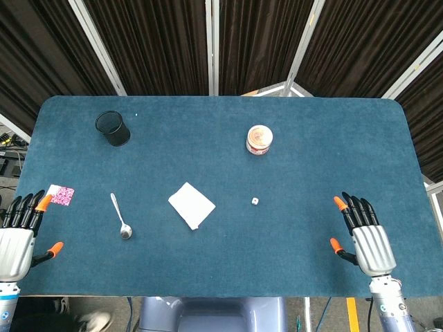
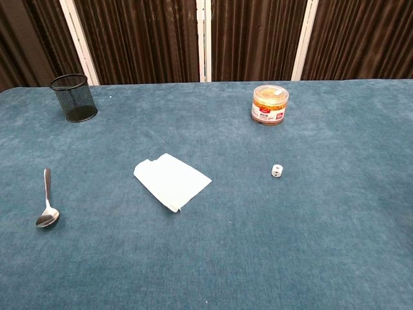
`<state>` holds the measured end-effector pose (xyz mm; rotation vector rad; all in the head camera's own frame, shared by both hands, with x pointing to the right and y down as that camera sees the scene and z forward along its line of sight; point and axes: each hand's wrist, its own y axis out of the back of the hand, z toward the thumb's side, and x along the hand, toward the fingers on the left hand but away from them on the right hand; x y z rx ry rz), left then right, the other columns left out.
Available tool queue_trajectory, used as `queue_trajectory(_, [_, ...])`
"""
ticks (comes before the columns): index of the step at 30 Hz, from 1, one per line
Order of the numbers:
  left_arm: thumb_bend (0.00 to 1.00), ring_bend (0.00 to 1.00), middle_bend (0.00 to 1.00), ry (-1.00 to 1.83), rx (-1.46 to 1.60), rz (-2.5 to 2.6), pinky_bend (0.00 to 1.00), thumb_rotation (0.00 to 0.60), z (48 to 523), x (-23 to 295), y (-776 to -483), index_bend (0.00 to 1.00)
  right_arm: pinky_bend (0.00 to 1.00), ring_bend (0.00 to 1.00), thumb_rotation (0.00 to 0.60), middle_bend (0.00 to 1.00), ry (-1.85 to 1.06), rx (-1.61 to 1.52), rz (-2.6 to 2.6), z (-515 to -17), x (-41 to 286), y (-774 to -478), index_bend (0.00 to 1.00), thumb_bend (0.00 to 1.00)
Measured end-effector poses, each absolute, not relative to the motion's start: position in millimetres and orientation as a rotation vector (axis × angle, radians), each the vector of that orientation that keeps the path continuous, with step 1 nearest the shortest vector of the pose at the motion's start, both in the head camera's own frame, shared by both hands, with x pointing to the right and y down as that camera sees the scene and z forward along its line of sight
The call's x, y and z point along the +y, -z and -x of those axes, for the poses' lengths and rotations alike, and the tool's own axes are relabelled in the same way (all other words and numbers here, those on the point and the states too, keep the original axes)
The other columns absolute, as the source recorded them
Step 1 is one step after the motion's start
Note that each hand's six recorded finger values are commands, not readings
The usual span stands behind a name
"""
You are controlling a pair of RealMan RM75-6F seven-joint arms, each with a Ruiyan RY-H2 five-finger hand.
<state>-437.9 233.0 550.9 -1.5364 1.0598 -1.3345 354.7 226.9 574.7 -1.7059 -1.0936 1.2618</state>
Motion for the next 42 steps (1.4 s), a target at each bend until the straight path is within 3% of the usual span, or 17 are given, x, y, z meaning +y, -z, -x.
queue_trajectory(11, [0.04,0.0,0.0,1.331,1.06,1.535,0.0,0.6,437,233,-550,0.0,0.0,0.0,0.6,0.0,-1.263,-1.09,1.715,-354,228,-577,0.03,0.22])
queue_trajectory(19, [0.04,0.0,0.0,1.331,1.075,1.539,0.0,0.6,439,231,-549,0.0,0.0,0.0,0.6,0.0,-1.246,-1.099,1.737,-345,222,-577,0.17,0.2])
queue_trajectory(25, [0.04,0.0,0.0,1.338,1.08,1.542,0.0,0.6,441,228,-551,0.0,0.0,0.0,0.6,0.0,-1.196,-1.137,1.773,-323,199,-576,0.17,0.18])
queue_trajectory(33, [0.04,0.0,0.0,1.335,1.085,1.546,0.0,0.6,443,225,-553,0.0,0.0,0.0,0.6,0.0,-1.246,-1.207,1.891,-286,164,-601,0.26,0.18])
queue_trajectory(42, [0.04,0.0,0.0,1.343,1.097,1.555,0.0,0.6,447,221,-556,0.0,0.0,0.0,0.6,0.04,-1.348,-1.193,1.962,-227,148,-648,0.37,0.19])
